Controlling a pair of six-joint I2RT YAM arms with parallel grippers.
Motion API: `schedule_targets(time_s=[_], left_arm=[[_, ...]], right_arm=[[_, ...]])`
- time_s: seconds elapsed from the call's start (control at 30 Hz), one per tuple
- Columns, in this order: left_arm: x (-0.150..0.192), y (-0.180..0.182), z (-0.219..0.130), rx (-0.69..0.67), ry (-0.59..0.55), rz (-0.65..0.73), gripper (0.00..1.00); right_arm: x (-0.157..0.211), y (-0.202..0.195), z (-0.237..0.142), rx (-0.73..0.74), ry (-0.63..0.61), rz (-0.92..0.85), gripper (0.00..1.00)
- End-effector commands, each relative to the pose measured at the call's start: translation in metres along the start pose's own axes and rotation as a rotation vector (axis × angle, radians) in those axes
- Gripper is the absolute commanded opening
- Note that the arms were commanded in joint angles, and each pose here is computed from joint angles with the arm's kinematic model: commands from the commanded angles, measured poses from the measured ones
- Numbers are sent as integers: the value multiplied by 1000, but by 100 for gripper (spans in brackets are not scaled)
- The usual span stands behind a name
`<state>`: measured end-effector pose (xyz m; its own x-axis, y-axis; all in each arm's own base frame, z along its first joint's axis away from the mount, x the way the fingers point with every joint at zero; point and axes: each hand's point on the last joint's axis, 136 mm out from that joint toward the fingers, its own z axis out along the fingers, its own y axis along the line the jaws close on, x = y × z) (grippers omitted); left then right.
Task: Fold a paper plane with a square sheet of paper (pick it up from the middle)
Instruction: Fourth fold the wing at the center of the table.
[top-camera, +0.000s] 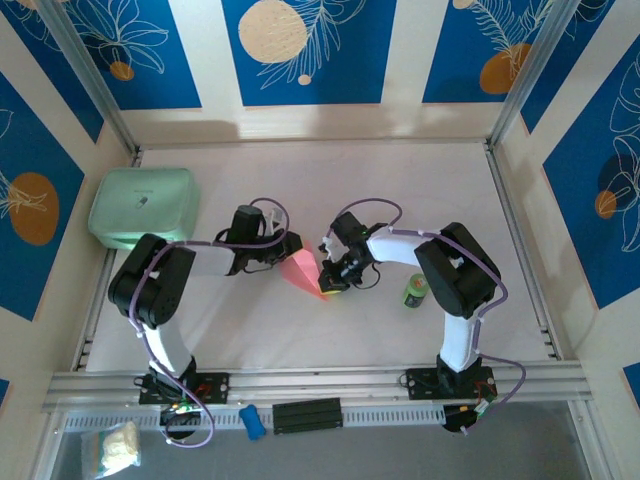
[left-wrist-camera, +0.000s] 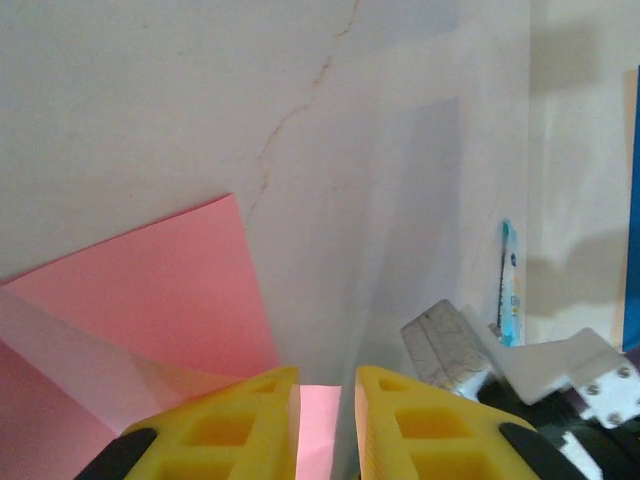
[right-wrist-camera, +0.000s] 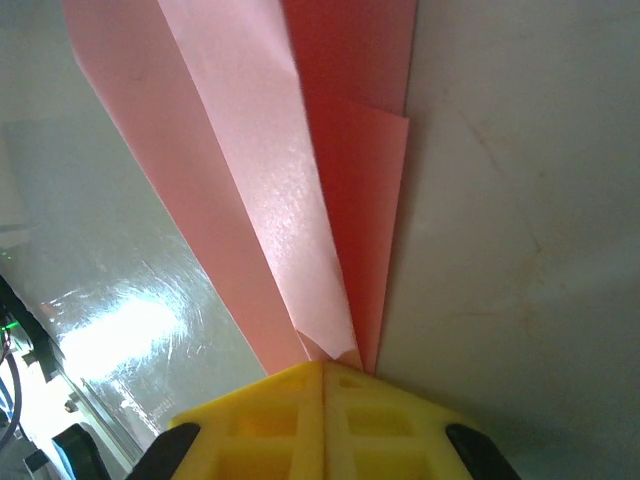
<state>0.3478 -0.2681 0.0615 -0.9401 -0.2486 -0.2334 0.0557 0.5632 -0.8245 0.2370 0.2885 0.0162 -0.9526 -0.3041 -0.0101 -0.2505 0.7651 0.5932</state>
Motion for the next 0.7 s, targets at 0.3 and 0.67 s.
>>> schedule_targets(time_s=[0.3, 0.67], left_arm=[[0, 16, 19, -17, 13, -7, 21], [3, 43, 20, -122, 7, -40, 21]], right_arm=[[14, -10, -1, 16, 42, 25, 6], [17, -15, -2, 22, 42, 38, 6]])
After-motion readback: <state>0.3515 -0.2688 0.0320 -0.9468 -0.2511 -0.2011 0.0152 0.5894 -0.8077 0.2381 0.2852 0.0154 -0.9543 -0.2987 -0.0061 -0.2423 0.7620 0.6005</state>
